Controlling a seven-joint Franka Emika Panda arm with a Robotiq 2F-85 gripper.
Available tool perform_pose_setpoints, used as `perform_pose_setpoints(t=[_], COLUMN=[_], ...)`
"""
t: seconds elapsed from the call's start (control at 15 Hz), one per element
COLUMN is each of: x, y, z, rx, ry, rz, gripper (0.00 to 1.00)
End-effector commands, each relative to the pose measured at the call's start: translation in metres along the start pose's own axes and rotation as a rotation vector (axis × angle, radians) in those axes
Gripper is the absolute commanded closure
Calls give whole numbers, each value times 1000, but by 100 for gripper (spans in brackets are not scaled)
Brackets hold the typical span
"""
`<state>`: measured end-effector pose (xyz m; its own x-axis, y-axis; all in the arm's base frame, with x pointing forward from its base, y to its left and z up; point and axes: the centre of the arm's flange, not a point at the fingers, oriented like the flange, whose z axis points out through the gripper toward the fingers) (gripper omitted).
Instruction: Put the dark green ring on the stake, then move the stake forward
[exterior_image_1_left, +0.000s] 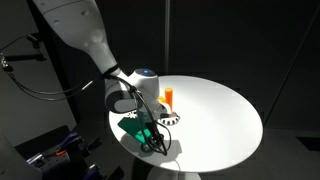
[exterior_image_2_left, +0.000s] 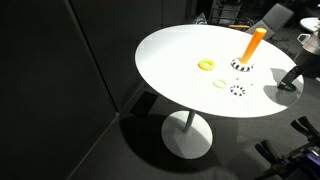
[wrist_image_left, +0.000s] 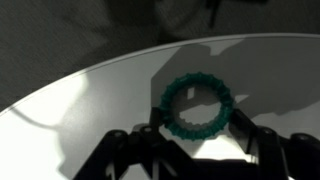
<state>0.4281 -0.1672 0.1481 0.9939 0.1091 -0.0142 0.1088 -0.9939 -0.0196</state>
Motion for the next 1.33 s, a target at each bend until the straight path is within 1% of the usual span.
perform_pose_setpoints(t=[0.0, 0.2, 0.8, 1.0, 1.27], x=[2, 2, 14, 20, 33], y=[4, 2, 2, 1, -2], z=[-1, -12, -72, -92, -114], rx=[-14, -15, -26, -27, -10], ry=[23, 29, 73, 97, 126], rz=[-21, -16, -5, -1, 10], gripper=[58, 58, 58, 58, 58])
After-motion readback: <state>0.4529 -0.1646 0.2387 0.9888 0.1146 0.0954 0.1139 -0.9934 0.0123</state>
